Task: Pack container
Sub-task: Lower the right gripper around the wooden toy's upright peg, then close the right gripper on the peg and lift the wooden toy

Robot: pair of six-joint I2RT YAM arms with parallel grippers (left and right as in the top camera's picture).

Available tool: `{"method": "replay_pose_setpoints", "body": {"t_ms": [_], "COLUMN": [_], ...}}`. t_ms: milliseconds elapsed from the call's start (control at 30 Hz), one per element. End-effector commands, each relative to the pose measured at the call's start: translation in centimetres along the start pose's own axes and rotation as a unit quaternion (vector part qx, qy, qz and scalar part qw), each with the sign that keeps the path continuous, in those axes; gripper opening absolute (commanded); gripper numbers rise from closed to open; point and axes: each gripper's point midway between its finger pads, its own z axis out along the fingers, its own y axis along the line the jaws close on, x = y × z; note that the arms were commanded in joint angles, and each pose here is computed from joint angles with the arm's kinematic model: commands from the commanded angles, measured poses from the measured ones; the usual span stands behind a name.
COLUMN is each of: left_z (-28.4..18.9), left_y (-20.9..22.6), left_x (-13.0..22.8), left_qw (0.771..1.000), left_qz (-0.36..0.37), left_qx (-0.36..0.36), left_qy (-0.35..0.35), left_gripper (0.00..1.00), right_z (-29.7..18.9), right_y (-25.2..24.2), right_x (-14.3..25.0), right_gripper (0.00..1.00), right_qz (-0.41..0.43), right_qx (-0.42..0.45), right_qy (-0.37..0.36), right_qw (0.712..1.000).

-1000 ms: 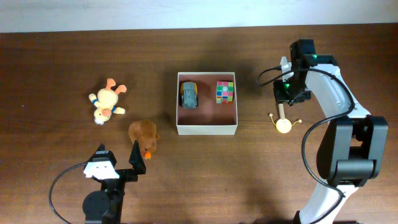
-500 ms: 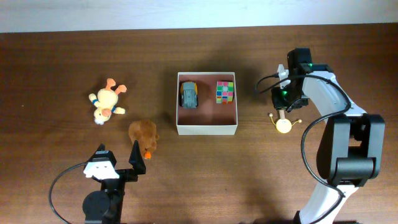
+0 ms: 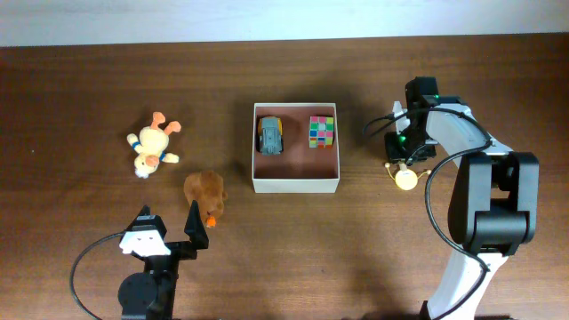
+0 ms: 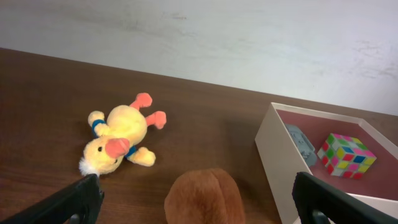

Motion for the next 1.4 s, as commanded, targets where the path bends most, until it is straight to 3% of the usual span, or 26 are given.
{"method": "replay_pose_setpoints", "body": {"t_ms": [0, 500, 800, 1367], "left_z": [0.0, 0.0, 0.0, 0.0], "left_y": [0.0, 0.0, 0.0, 0.0], "left_x": [0.2, 0.2, 0.2, 0.2], "left_qw": [1.000, 1.000, 1.000, 1.000], "left_qz": [0.009, 0.009, 0.009, 0.009], "left_qx": [0.003, 0.003, 0.003, 0.003], "left_qy": [0.001, 0.001, 0.001, 0.001], "left_gripper": [0.99, 0.99, 0.99, 0.99], "right_z": [1.4, 1.7, 0.8, -10.1], "right_y": [-0.2, -0.3, -0.1, 3.6], "right_x": [0.7, 0.9, 0.8, -2.7], "right_gripper": [0.30, 0.09, 0.06, 0.06], "right_qz": [-0.001, -0.001, -0.001, -0.005], "right_qx": [0.002, 0.003, -0.001, -0.094], "right_qy": [0.019, 0.023, 0.031, 0.015], "right_qw": [1.000, 1.000, 1.000, 0.995]}}
